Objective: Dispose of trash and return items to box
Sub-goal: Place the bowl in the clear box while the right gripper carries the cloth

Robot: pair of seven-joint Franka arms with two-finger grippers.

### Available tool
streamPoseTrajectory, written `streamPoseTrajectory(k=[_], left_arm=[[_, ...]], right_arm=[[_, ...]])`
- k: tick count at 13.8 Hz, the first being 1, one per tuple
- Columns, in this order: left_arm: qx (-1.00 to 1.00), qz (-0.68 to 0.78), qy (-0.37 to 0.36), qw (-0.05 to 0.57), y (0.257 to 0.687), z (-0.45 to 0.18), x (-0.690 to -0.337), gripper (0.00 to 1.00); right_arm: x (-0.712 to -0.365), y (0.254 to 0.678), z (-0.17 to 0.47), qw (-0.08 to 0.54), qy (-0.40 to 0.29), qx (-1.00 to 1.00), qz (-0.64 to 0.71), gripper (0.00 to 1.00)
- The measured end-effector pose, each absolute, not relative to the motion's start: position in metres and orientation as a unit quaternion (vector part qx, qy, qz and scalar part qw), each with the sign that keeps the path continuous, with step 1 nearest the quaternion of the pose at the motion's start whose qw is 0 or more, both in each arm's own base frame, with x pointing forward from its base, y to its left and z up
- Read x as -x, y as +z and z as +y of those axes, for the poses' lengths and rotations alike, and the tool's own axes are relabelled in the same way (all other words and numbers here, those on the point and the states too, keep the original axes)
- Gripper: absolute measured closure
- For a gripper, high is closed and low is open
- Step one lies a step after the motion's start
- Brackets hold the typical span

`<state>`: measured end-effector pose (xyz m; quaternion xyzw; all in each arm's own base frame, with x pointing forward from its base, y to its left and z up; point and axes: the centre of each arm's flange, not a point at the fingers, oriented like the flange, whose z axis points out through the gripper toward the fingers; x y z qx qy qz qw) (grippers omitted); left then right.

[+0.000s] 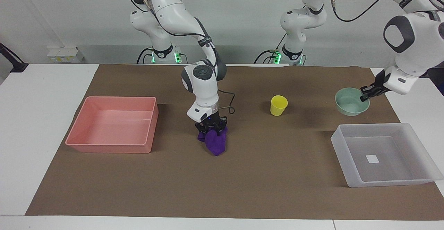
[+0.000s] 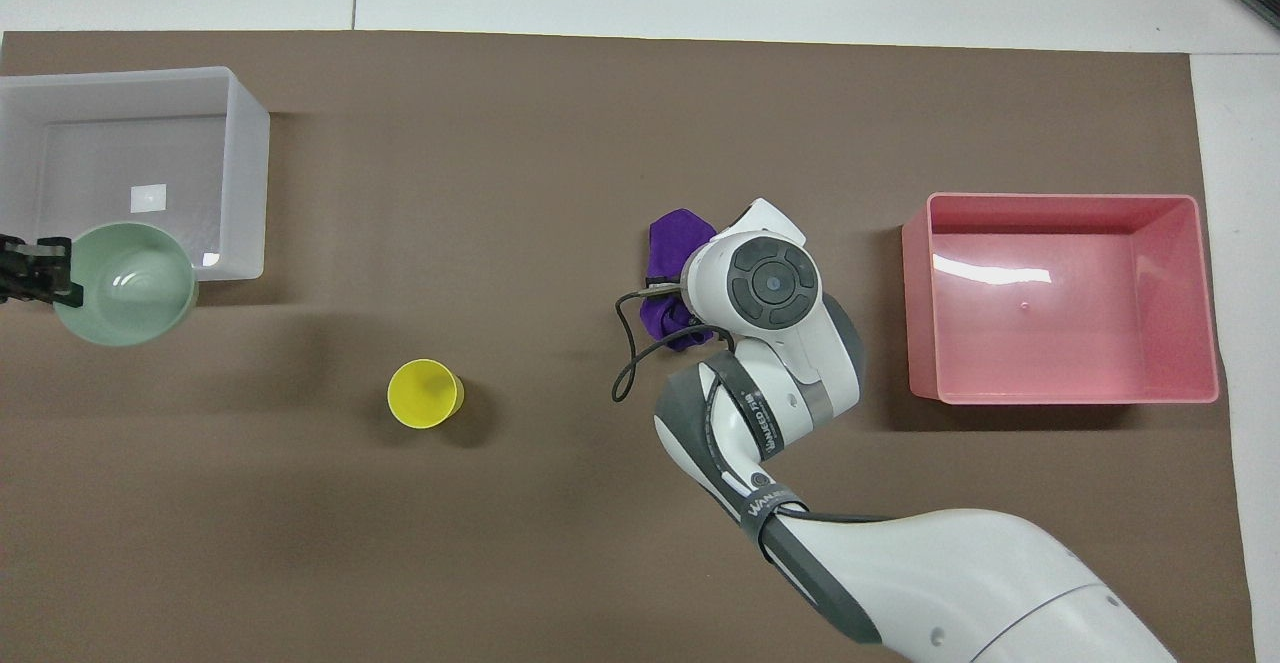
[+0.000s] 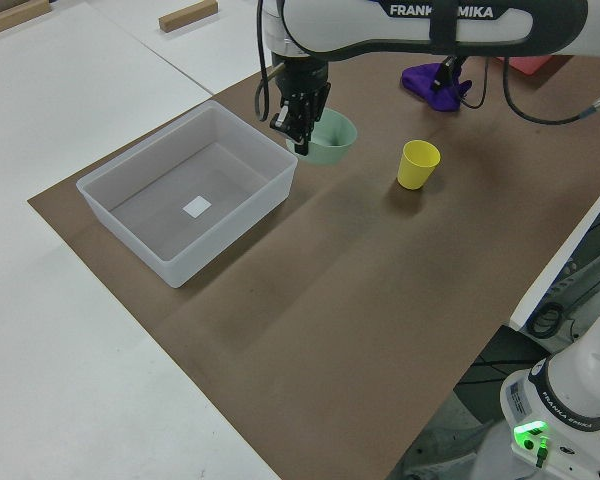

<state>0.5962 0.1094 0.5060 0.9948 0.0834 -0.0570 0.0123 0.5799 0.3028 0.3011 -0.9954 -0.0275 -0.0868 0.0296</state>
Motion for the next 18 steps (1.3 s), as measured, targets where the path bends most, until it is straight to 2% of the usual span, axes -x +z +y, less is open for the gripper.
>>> streamPoseTrajectory(k=[3, 6, 10, 15, 18], left_arm=[[-0.994, 0.108, -0.006, 0.009, 0.477, 0.153, -0.648, 0.96], [-0.992, 0.119, 0.046, 0.008, 0.426, 0.172, -0.685, 0.96], [-0.992, 0.123, 0.039, 0.01, 0.372, 0.179, -0.698, 0.96], [-0.991, 0.129, 0.03, 0.012, 0.358, 0.187, -0.696, 0.94], [-0.992, 0.116, 0.035, 0.015, 0.361, 0.17, -0.702, 0.58]], right_arm=[[-0.58, 0.327, 0.301, 0.026, -0.077, 0.997, -0.008, 0.93], [-0.58, 0.376, 0.287, 0.022, -0.071, 0.997, 0.009, 0.94], [-0.583, 0.448, 0.254, 0.017, -0.064, 0.996, 0.053, 0.94], [-0.568, 0.534, 0.194, 0.014, -0.074, 0.992, 0.098, 0.94], [-0.558, 0.572, 0.14, -0.02, -0.084, 0.99, 0.108, 0.94]])
